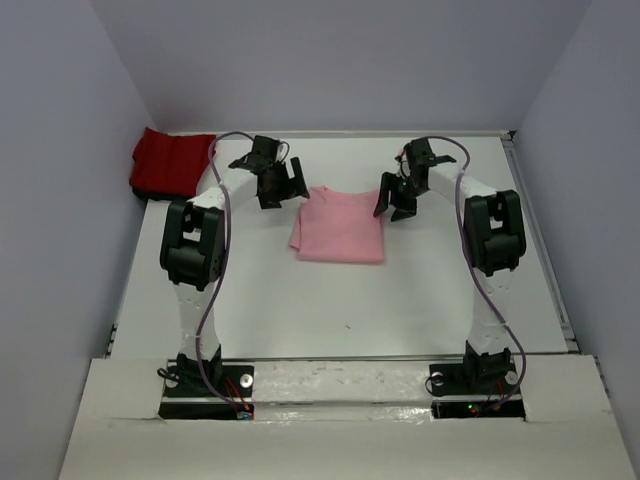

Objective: Fold and stack the t-shirts
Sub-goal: Put the neatly folded tshirt into the corner of the board with the left arm

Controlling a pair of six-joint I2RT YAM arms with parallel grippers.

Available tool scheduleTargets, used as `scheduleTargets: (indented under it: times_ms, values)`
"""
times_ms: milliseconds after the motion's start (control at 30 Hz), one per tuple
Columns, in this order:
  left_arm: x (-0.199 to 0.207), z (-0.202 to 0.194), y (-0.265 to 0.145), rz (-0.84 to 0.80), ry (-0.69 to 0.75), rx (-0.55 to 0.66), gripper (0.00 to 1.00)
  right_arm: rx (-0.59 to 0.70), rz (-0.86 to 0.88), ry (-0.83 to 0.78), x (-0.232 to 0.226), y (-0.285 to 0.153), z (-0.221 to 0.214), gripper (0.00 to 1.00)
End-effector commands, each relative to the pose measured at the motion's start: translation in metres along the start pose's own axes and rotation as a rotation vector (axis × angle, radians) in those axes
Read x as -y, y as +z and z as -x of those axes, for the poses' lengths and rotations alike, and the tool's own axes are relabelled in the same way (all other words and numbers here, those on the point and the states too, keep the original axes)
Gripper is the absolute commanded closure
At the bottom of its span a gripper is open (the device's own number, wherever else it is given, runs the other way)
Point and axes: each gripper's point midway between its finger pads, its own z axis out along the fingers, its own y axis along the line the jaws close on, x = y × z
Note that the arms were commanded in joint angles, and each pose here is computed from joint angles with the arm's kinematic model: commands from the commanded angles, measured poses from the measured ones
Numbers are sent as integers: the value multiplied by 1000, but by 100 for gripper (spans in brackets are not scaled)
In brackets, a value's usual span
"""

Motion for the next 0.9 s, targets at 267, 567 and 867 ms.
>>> scheduleTargets:
  times_ms: [267,567,867]
  values:
    - [11,-24,-15,-153,36,-31,1,43,81,-31,-15,-14,3,33]
    - [1,-41,-34,-150,123,-53,1,141,57,-92,-20,-58,-4,32]
    - [-25,-46,-50,-33,210,-33,1,241,-68,-131,-6,-111,-21,29]
